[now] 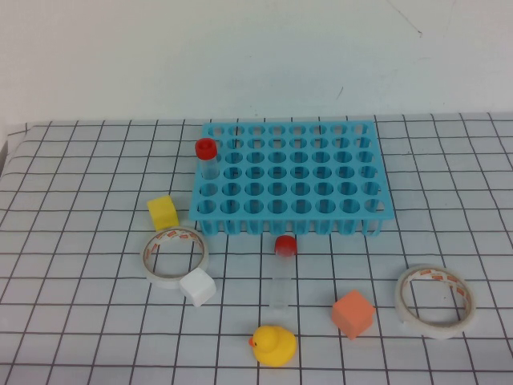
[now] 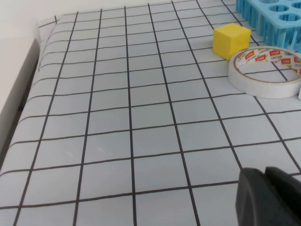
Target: Place the test tubes
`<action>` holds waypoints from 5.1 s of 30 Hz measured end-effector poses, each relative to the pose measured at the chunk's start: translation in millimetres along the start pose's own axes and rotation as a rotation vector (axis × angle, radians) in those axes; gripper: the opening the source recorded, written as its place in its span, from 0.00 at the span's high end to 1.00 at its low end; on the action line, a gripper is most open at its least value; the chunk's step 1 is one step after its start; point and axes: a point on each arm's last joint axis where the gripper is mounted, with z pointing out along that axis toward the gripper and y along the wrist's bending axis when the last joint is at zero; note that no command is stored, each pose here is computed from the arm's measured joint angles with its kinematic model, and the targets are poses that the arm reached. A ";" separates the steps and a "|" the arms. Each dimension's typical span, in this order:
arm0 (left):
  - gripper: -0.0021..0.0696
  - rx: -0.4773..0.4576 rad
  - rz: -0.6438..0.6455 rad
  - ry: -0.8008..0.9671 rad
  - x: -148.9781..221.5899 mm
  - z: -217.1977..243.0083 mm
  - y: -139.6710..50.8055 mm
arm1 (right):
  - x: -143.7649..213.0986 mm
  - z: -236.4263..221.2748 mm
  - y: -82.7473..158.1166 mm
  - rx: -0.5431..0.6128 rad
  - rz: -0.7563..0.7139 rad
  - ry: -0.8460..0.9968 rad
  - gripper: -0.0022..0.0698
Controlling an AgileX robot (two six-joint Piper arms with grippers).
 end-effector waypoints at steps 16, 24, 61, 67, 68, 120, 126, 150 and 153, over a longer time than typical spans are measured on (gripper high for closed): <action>0.97 0.000 0.000 0.000 0.0 0.0 0.0 | 0.0 0.0 0.0 0.000 0.000 0.000 0.97; 0.97 0.000 0.000 0.000 0.0 0.0 0.0 | 0.0 0.0 0.0 0.000 0.000 0.000 0.97; 0.97 -0.110 -0.002 -0.721 -59.5 -22.9 9.2 | -67.8 -32.2 -6.5 0.077 0.011 -0.887 0.97; 0.97 -0.119 -0.010 -0.807 -65.1 -28.4 10.1 | -67.7 -32.7 -10.3 0.083 0.099 -0.893 0.97; 0.97 -0.118 -0.009 -0.819 -65.8 -29.1 9.9 | -67.8 -32.9 -10.8 0.085 0.108 -0.896 0.97; 0.97 0.133 -0.039 0.384 -111.3 29.0 -11.3 | -131.3 175.2 72.4 -0.477 0.084 0.842 0.97; 0.97 0.126 -0.038 0.364 -112.4 29.9 -10.7 | -157.2 201.8 176.9 -0.562 -0.149 0.845 0.97; 0.97 0.125 -0.037 0.360 -111.5 30.5 -10.5 | -123.1 258.8 298.2 -0.344 -0.284 1.014 0.44; 0.97 0.126 -0.040 0.359 -111.5 30.5 -10.7 | -118.3 261.0 299.1 -0.340 -0.285 1.025 0.44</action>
